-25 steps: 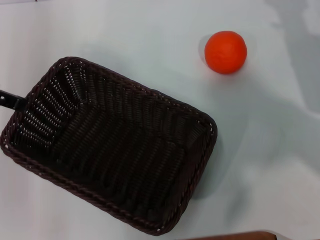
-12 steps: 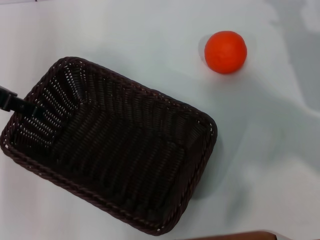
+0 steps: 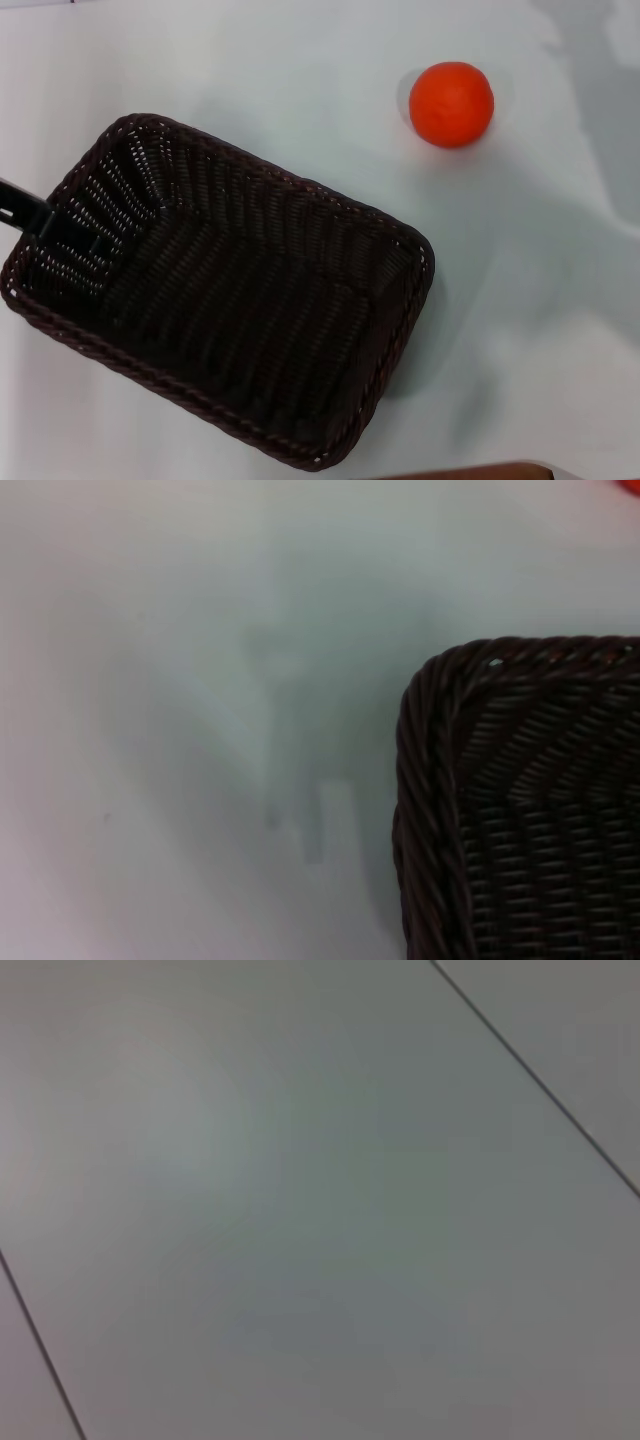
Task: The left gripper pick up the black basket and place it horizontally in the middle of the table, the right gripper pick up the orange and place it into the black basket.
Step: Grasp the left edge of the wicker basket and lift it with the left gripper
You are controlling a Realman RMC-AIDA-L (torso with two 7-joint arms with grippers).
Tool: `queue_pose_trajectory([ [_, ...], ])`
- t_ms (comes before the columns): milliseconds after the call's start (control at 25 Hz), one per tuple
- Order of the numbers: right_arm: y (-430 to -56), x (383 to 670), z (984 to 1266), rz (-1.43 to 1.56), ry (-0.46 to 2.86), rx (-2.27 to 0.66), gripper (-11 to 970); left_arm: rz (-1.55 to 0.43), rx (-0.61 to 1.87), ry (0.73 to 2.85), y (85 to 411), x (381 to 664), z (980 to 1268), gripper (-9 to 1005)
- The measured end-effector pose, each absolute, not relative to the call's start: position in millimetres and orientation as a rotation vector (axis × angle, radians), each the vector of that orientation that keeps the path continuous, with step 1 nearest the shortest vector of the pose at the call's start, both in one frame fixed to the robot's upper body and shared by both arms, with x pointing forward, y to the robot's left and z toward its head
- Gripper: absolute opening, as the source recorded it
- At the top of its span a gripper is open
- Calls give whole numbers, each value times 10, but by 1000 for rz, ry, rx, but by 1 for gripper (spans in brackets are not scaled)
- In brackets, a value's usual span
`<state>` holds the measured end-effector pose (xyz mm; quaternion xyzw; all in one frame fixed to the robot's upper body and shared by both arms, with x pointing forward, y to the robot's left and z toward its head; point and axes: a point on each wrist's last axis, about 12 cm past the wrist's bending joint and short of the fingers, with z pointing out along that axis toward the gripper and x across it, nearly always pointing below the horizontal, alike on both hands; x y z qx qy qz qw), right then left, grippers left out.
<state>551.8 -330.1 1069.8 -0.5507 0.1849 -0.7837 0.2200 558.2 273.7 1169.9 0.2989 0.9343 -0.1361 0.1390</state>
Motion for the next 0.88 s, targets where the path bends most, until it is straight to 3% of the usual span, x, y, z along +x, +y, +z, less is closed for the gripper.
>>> queue_pose_trajectory([
  [320, -3327, 5507, 10704, -2177, 518, -1517, 938, -386, 847, 2710, 2731, 5580, 11686, 856],
  [560, -3358, 5506, 10725, -2194, 513, -1509, 937, -401, 863, 2715, 2639, 5576, 11643, 693],
  [760, -3432, 5511, 10764, -2232, 516, -1504, 937, -425, 782, 2707, 2567, 5606, 11629, 481],
  [880, -3493, 5518, 10813, -2269, 520, -1482, 937, -441, 694, 2728, 2561, 5615, 11637, 246],
])
